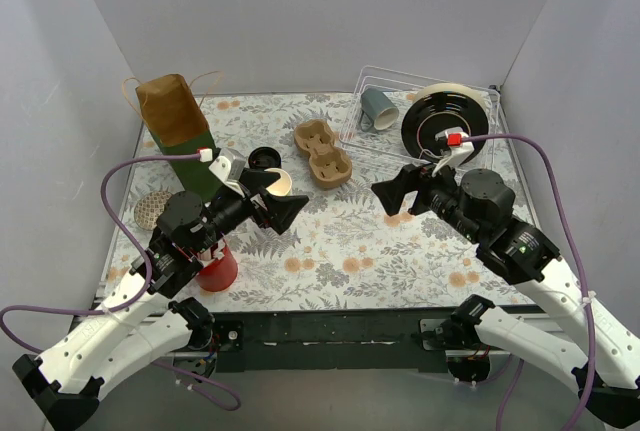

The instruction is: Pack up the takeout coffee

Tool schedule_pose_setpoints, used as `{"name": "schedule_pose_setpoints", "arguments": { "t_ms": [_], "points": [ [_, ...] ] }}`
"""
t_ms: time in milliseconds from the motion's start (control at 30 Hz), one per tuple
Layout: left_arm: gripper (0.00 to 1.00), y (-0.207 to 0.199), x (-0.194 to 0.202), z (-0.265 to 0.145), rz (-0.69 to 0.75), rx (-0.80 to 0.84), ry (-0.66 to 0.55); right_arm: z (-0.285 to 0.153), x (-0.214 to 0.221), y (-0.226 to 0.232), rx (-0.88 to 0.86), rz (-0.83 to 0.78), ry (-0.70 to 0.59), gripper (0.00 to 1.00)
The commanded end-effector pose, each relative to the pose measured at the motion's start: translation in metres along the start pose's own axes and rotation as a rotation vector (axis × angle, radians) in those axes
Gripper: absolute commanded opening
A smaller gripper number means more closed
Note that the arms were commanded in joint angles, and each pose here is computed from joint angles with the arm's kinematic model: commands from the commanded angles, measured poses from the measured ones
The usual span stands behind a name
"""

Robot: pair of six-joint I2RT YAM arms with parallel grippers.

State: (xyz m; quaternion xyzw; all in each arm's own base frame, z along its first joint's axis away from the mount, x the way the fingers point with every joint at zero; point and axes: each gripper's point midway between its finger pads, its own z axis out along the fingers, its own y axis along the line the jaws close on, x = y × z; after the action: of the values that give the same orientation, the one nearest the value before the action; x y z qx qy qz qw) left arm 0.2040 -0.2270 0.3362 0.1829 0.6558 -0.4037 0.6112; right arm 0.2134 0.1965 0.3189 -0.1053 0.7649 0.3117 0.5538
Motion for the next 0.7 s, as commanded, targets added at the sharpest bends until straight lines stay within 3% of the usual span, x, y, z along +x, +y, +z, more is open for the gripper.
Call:
{"name": "schedule_pose_setpoints", "arguments": {
  "t_ms": [0,300,400,467,500,567,600,667],
  "points": [
    [0.98,0.003,0.000,-0.001,0.011,-0.013,-0.006,-0.004,-0.013,0.006,-0.017,0.003,-0.029,0.99],
    [0.98,0.007,0.003,0.000,0.035,-0.030,0.006,-0.009,-0.004,0.004,-0.036,0.005,-0.031,0.99],
    [0.97,0.022,0.007,0.006,0.038,-0.108,0.035,-0.011,0.004,0.005,-0.055,0.003,-0.017,0.97],
    [0.91,0.033,0.018,0.011,0.041,-0.165,0.120,-0.014,0.006,0.006,-0.073,-0.028,-0.020,0.96],
    [0.83,0.041,0.007,0.014,0.046,-0.230,0.114,-0.015,0.011,0.010,-0.101,-0.041,-0.004,0.95],
    [0.71,0.057,0.027,0.022,0.049,-0.306,0.228,-0.021,0.016,0.021,-0.189,-0.105,0.009,0.97],
    [0.60,0.063,0.016,0.024,0.055,-0.356,0.218,-0.023,0.023,0.023,-0.219,-0.132,0.026,0.97],
    [0.55,0.078,0.033,0.026,0.060,-0.437,0.310,-0.029,0.027,0.029,-0.268,-0.165,0.029,0.93]
  ]
}}
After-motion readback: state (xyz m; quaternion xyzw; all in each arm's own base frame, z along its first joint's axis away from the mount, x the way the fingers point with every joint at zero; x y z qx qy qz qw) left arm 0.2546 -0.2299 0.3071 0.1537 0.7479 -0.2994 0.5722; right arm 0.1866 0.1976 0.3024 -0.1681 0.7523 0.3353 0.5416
